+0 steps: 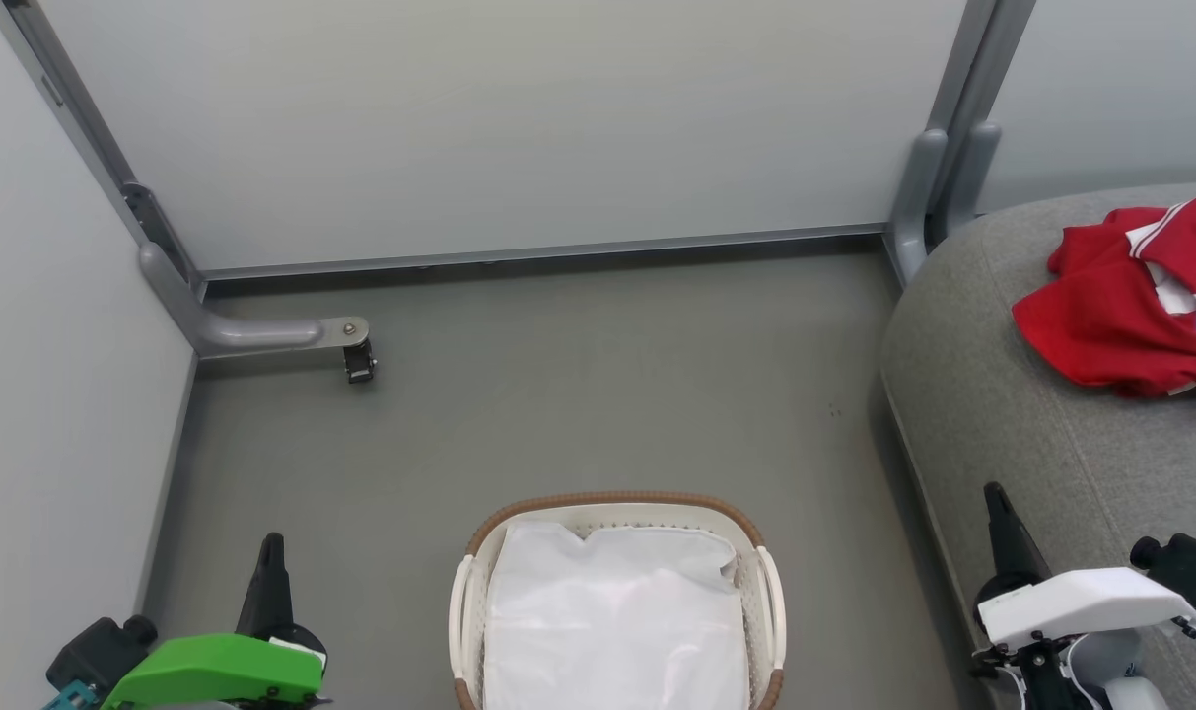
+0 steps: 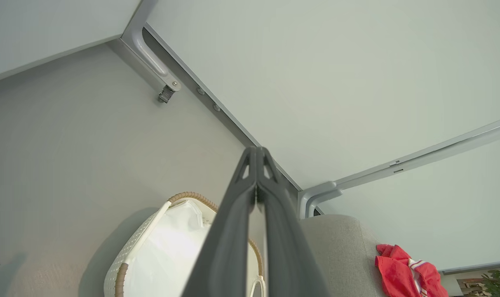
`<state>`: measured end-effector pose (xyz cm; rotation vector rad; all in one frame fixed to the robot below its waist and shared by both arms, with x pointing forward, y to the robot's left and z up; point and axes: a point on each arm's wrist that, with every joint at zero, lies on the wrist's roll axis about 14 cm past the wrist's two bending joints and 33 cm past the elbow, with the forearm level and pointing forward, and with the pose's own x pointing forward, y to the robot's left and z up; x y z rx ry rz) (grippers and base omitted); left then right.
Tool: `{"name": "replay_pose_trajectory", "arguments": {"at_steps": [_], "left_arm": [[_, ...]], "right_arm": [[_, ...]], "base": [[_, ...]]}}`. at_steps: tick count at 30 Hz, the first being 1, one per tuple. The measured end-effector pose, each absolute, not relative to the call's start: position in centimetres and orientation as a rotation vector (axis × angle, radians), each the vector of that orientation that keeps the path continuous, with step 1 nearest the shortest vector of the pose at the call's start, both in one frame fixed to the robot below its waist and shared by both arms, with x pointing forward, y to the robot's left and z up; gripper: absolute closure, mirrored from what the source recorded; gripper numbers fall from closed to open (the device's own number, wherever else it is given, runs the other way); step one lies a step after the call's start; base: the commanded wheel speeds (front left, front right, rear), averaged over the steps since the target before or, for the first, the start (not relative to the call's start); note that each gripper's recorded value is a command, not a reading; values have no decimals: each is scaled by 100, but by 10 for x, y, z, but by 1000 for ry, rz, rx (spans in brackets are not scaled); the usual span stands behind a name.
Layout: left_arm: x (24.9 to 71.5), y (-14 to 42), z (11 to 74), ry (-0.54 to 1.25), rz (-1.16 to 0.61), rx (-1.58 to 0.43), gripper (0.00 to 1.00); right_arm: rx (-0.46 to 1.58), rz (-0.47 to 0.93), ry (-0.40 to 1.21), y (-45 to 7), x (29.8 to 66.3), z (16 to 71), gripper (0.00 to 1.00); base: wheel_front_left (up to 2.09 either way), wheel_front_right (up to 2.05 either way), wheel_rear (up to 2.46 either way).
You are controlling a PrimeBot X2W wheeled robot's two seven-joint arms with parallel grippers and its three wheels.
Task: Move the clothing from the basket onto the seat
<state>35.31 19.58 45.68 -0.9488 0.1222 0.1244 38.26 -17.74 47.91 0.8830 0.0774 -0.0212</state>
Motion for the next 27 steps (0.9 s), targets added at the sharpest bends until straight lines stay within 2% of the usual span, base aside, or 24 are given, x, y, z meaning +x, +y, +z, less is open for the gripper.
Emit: {"name": "replay_pose_trajectory", "arguments": {"at_steps": [27], "left_arm": [[367, 198, 473, 85, 102, -1210, 100]], "right_arm": [[1173, -38, 65, -186, 385, 486, 100]], "base": [[0, 0, 0]]}}
